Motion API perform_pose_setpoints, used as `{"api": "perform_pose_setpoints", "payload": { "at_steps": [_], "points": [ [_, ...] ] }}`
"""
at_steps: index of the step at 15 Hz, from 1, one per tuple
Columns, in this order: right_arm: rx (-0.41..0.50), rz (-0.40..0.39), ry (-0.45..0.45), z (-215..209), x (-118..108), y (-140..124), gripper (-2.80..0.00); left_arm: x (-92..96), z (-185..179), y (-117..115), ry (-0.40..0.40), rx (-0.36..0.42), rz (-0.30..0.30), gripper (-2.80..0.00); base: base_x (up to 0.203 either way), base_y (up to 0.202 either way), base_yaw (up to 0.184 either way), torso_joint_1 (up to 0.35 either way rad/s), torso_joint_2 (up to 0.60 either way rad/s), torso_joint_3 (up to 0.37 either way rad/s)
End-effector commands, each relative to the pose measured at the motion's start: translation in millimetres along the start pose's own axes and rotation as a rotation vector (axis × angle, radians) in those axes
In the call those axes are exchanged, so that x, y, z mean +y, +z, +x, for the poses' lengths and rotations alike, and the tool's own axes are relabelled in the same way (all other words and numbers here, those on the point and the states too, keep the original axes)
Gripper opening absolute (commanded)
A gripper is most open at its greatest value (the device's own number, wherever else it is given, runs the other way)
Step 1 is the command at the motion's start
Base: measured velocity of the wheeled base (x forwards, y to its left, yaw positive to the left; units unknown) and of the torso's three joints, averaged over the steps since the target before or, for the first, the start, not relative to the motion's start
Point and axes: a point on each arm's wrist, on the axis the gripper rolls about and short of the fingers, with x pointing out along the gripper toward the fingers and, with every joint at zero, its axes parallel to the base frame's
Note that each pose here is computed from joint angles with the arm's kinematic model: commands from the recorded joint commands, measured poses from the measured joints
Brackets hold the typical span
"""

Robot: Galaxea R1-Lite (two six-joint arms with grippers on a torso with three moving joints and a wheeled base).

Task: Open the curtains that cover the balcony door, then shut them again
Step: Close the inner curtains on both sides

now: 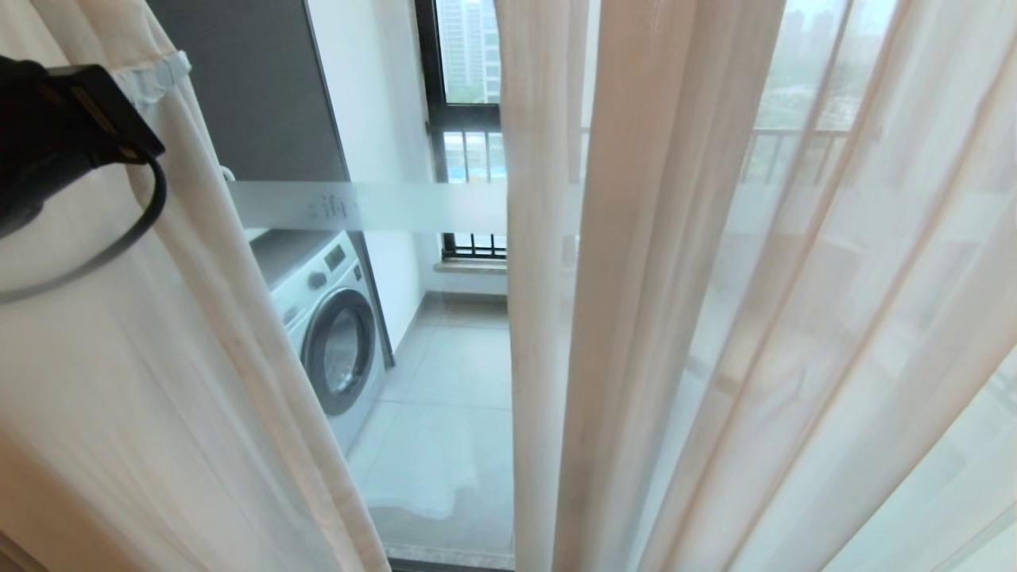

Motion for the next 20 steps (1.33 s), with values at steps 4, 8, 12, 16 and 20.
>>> {"api": "perform_pose_setpoints", "payload": {
  "at_steps": [4, 8, 12, 16, 20],
  "points": [
    [0.002, 0.000, 0.000, 0.1, 0.0, 0.0, -2.80, -3.3, -1.3, 2.4, -0.006, -0.012, -0.003, -2.80, 0.000, -0.186, 0.002, 0.000, 0.00, 0.001],
    [0.002, 0.000, 0.000, 0.1, 0.0, 0.0, -2.80, -3.4, -1.7, 3.1, -0.006, -0.015, -0.003, -2.80, 0.000, -0.189, 0.002, 0.003, 0.00, 0.002],
    [0.002, -0.001, 0.000, 0.1, 0.0, 0.0, -2.80, -3.6, -2.3, 3.7, -0.006, -0.016, -0.003, -2.80, 0.000, -0.189, 0.000, 0.001, 0.00, -0.001],
    [0.002, -0.001, 0.000, 0.1, 0.0, 0.0, -2.80, -3.6, -2.4, 3.8, -0.006, -0.016, -0.002, -2.80, 0.000, -0.191, 0.002, 0.001, 0.00, 0.002],
    [0.002, -0.001, 0.000, 0.1, 0.0, 0.0, -2.80, -3.0, -2.0, 1.7, -0.004, -0.009, -0.003, -2.80, 0.000, -0.188, 0.000, 0.003, 0.00, -0.002]
  ]
}}
